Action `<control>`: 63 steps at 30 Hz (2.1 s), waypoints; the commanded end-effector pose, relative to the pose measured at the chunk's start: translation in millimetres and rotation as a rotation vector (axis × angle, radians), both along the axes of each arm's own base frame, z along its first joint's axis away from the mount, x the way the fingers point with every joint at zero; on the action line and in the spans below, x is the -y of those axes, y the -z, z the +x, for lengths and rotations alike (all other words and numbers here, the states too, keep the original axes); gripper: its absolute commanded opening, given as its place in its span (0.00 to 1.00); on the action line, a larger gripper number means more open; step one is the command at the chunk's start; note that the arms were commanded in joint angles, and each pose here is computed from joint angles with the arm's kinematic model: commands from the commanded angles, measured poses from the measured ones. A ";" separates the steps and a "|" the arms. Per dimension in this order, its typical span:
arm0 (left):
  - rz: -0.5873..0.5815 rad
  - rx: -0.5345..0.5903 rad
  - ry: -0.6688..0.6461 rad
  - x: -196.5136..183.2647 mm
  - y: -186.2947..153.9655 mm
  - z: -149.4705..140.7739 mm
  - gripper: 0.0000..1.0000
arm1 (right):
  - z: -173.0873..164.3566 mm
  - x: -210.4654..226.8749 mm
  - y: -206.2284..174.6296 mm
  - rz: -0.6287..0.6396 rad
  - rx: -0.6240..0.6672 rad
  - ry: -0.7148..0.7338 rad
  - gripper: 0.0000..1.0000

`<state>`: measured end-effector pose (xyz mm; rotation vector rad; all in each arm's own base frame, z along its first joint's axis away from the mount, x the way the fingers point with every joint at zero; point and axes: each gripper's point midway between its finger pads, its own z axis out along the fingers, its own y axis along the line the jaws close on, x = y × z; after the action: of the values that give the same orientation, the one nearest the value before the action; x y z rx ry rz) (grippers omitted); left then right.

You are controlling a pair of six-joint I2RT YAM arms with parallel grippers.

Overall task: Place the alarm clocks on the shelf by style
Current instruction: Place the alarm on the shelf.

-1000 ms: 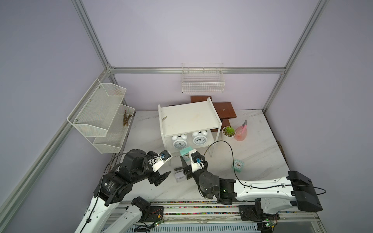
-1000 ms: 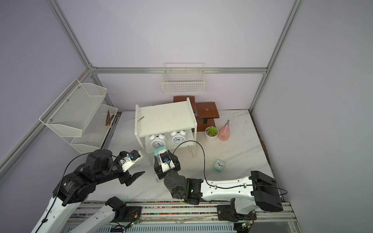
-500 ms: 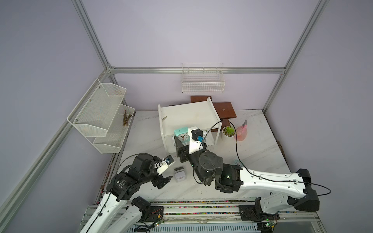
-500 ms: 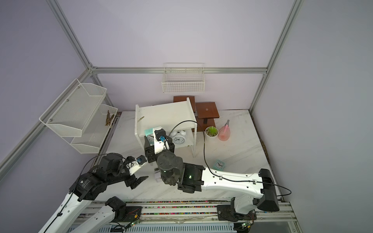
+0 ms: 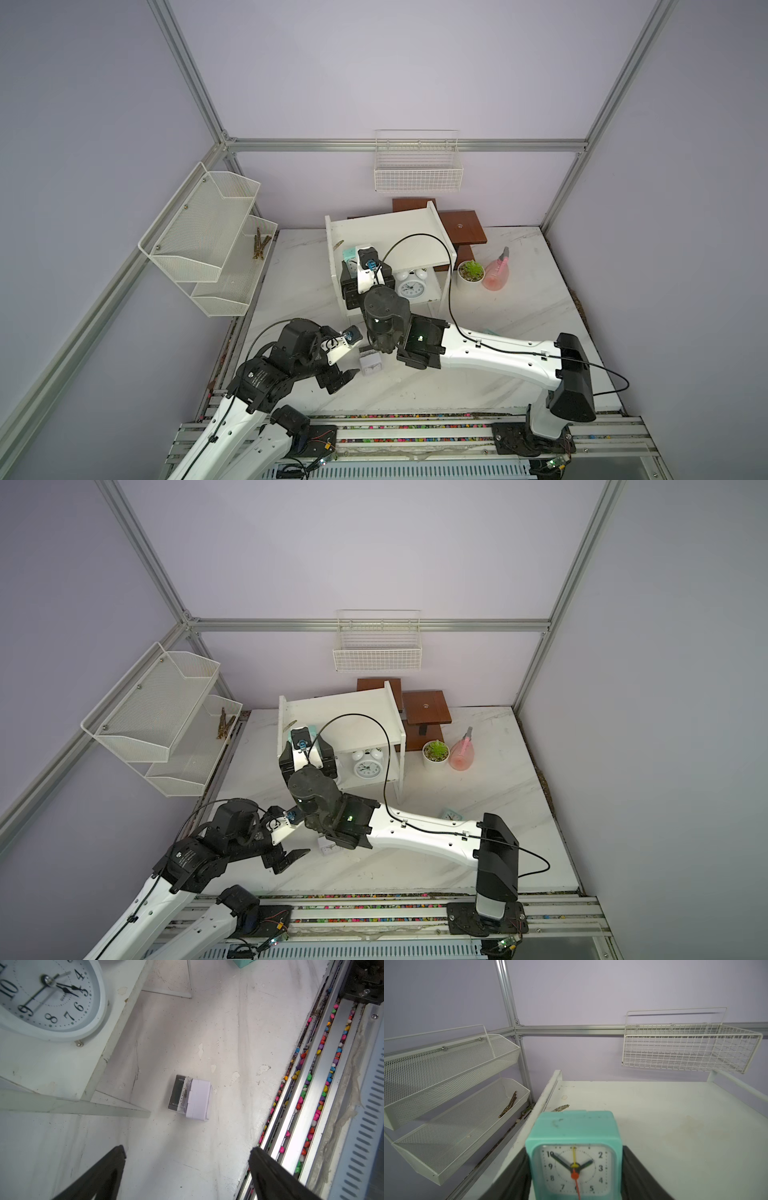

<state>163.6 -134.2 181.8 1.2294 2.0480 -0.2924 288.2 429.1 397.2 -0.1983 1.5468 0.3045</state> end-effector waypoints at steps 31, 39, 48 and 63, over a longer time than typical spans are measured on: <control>-0.008 0.037 0.033 3.3 7.6 0.9 1.00 | 32.4 -3.0 -9.2 0.065 -0.005 0.033 0.64; 0.023 0.022 0.040 5.6 21.0 9.2 1.00 | 21.2 -1.6 -19.6 0.056 -0.011 0.003 0.93; 0.030 0.012 0.036 10.5 25.9 20.0 1.00 | 8.1 20.8 -30.9 0.059 -0.044 -0.023 0.99; 0.135 -0.017 -0.019 15.1 58.3 45.4 0.87 | -64.3 87.7 -14.9 0.184 -0.189 -0.341 0.93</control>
<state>199.9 -146.5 124.5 1.3072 2.1414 -0.2049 241.0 340.3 425.1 -0.2503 1.6285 0.6347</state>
